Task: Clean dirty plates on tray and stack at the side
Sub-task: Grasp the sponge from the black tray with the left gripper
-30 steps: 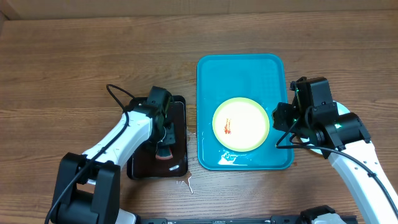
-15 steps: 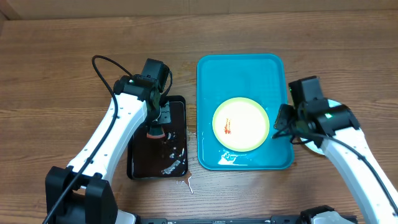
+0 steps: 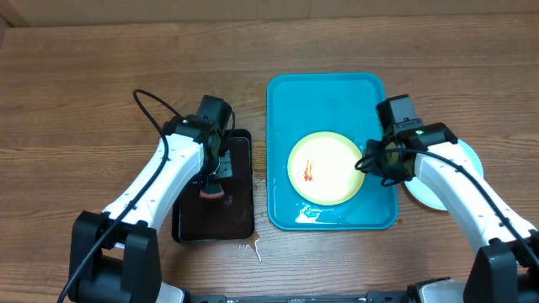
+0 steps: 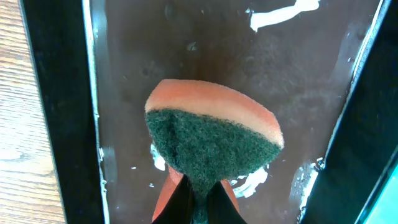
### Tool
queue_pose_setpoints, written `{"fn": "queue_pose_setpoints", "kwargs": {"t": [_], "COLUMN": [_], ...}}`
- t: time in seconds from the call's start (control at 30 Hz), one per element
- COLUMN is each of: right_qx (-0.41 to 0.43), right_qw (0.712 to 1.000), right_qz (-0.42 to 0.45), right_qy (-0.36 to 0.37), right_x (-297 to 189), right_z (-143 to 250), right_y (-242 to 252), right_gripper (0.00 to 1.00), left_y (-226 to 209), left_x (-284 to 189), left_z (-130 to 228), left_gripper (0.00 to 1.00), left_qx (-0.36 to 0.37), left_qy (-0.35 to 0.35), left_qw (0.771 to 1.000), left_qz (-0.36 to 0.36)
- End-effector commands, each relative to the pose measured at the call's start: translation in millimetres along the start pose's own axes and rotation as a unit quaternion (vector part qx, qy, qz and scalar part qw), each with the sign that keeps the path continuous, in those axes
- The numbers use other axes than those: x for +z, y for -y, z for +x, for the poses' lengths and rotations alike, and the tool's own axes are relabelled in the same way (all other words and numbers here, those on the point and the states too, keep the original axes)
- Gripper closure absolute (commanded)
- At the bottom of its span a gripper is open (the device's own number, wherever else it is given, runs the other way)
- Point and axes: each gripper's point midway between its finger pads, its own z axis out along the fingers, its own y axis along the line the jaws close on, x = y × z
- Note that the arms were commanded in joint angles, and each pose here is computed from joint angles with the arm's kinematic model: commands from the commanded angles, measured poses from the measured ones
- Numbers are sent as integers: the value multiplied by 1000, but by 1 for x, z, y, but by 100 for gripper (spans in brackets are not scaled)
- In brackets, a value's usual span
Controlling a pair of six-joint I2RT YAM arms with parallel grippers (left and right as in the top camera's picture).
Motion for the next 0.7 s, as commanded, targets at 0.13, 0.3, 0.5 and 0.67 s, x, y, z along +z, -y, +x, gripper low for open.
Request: {"fn": "queue_pose_setpoints", "kwargs": {"t": [0.13,0.3,0.5,0.67], "right_qx": [-38,-34,-42,-31], "right_qw": [997,997,996,997], "right_qz": [-66,-69,-80,-72], "right_qy": [-8,-6,1,5], "right_x": [-4,-1,22,43], "right_z": [-7,-10,-13,-8], "right_y": [-7,-6,-9,-3], "right_gripper": [53,53,53,54], "left_y": [6,31,119,181], "left_x": [-37,-89,-131,-122], "left_z": [-14,-34,-47,-43], "left_gripper": [96,96,96,95], "left_qx": [12,20,70,115], "left_qy": [7,37,98,116], "left_qw": [1000,996,971,957], "left_qz": [19,76,205,239]}}
